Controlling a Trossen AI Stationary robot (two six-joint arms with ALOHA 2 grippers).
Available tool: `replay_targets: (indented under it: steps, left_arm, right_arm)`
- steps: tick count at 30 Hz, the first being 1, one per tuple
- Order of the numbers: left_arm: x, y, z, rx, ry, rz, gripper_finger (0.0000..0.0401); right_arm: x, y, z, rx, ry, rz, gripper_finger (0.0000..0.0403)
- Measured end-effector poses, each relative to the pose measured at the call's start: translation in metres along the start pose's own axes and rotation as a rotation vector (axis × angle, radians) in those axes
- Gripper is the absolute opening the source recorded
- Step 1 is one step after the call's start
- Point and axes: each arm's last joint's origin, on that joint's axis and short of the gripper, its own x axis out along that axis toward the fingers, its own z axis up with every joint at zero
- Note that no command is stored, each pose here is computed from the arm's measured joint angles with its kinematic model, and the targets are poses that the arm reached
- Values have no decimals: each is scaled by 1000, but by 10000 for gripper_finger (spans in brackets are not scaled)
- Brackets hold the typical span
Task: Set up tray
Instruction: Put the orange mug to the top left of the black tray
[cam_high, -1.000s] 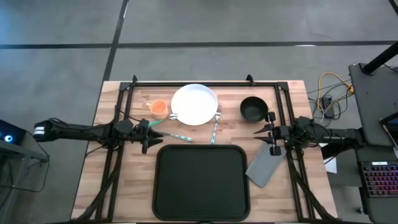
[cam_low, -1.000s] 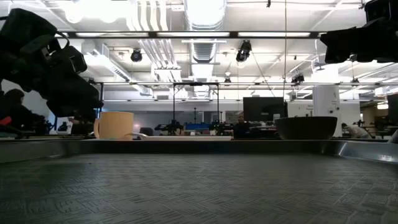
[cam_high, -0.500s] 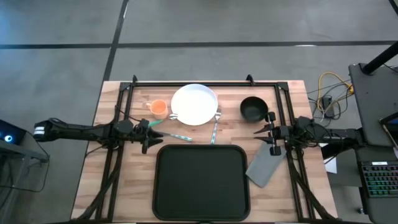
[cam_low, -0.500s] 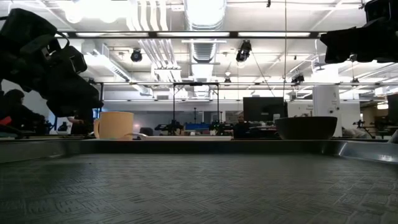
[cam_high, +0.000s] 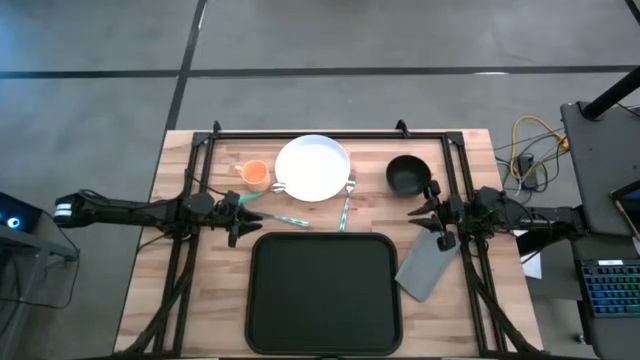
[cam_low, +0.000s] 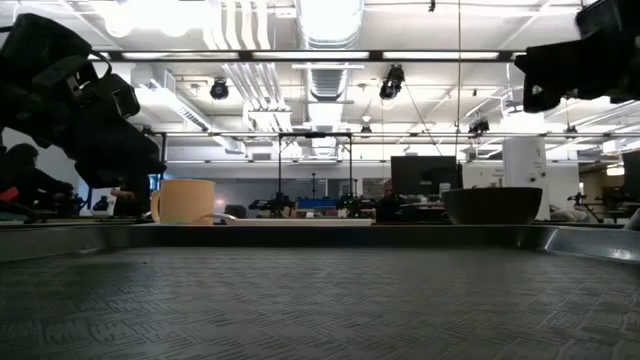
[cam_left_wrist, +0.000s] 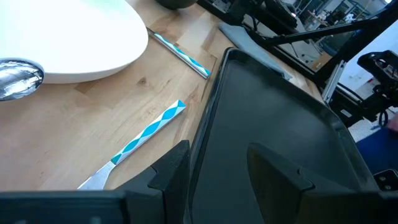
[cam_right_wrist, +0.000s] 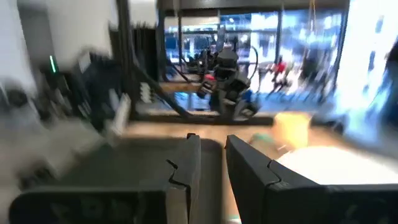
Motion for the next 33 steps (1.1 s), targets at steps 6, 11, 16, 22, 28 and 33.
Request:
replay_targets:
  steps: [6,11,16,22,28,33]
  left_arm:
    - [0,0,0,0,0,0,141]
    - [0,0,0,1,0,0,141]
    - [0,0,0,0,0,0,141]
    - [0,0,0,0,0,1,141]
    - [0,-3,5,-127,-39,-36,141]
    - [-2,-10,17,-418,-101,-109,141]
  right_arm:
    - [0,-3,1,216,-36,-118,68]
    - [-1,-13,4,439,-179,-445,68]
    - [-6,-22,2,779,-435,-747,68]
    - [-7,-24,2,1141,-665,-756,68]
    - [-6,-24,5,1084,-664,-751,68]
    - [-6,-24,10,1037,-682,-730,68]
